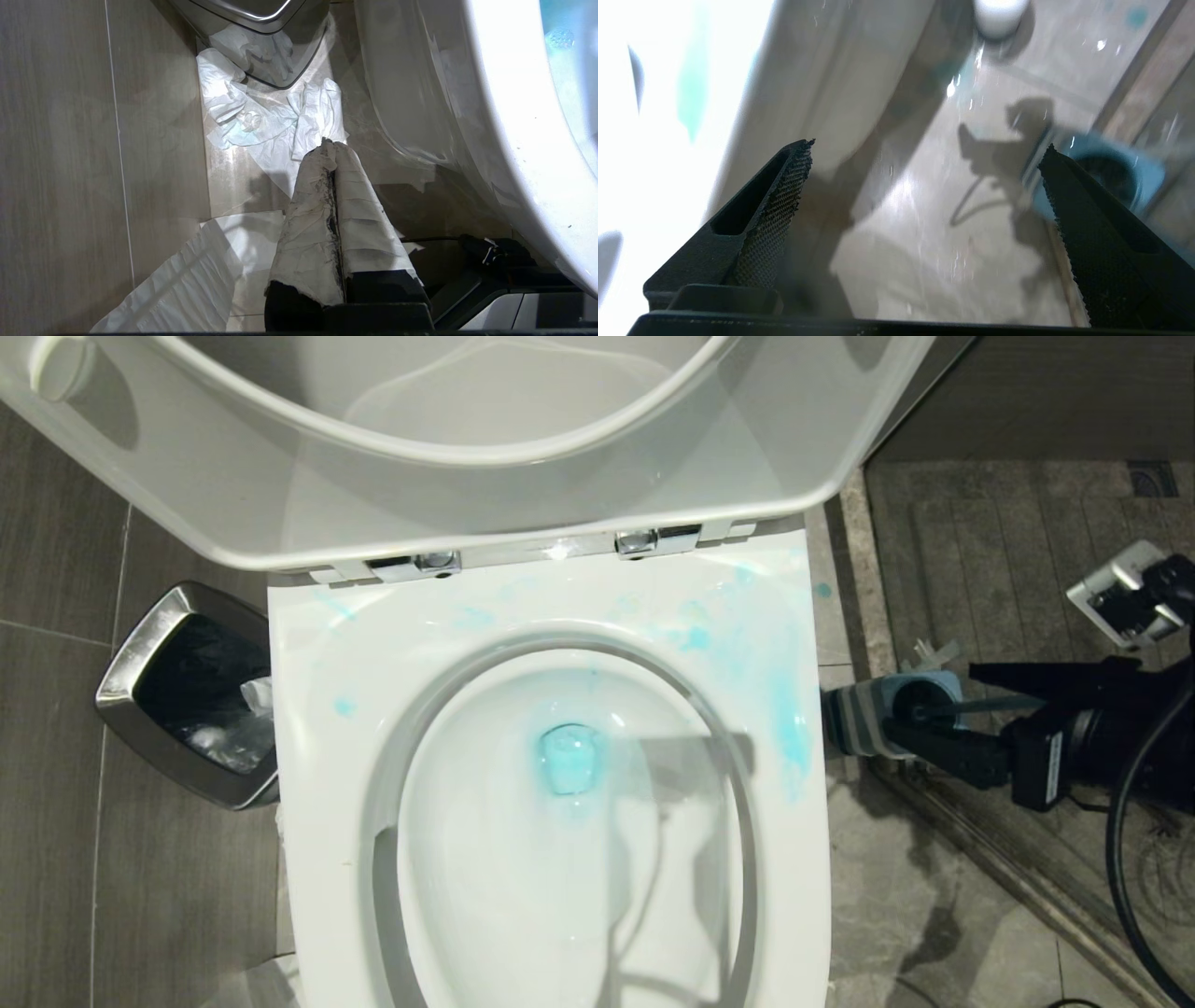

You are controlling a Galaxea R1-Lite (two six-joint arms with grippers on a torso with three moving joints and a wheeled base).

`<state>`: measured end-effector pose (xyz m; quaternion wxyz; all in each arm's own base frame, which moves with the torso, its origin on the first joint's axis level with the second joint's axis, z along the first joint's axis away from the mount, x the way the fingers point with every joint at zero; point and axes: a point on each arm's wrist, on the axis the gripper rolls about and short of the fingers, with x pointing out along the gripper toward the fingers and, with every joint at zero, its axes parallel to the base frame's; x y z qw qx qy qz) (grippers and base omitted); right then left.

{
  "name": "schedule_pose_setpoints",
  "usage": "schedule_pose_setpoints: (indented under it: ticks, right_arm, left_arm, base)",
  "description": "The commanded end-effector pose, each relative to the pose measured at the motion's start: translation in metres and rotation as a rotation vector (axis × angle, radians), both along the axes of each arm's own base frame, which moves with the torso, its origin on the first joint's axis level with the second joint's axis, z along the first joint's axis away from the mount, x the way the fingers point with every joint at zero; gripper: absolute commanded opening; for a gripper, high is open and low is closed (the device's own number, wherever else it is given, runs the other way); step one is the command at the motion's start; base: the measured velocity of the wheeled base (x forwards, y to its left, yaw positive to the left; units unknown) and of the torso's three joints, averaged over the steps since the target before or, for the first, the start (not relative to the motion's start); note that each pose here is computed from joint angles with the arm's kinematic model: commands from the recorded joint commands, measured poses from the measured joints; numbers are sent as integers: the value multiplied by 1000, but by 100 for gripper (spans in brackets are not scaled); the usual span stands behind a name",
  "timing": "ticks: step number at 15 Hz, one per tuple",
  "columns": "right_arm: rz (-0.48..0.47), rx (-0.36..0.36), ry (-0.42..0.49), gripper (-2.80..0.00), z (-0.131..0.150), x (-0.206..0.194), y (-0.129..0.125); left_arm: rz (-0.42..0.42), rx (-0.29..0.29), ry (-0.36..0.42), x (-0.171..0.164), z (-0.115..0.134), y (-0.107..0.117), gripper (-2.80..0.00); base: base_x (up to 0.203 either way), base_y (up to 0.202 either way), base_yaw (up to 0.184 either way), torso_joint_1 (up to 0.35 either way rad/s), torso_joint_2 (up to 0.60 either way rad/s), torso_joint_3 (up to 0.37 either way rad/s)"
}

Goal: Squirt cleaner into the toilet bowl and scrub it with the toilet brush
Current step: Scrub the toilet bowl

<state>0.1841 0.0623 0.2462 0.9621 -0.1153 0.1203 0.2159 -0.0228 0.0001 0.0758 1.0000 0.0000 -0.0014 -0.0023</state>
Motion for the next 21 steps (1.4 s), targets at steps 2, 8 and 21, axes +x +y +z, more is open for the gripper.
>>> schedule_pose_setpoints:
  ticks: [2, 8, 21]
  right_arm:
    - [-57, -83, 49, 0, -31, -28, -25]
    - [-229, -165, -36, 0, -75, -48, -57]
    - [-467, -188, -104, 0, -120, -21, -95]
  left_arm:
    - [0, 0, 0, 0, 0, 0, -280]
    - [0, 0, 0, 0, 0, 0, -280]
    - [0, 0, 0, 0, 0, 0, -280]
  base:
    - [0, 0, 0, 0, 0, 0]
    - [0, 0, 0, 0, 0, 0]
    - [0, 0, 0, 0, 0, 0]
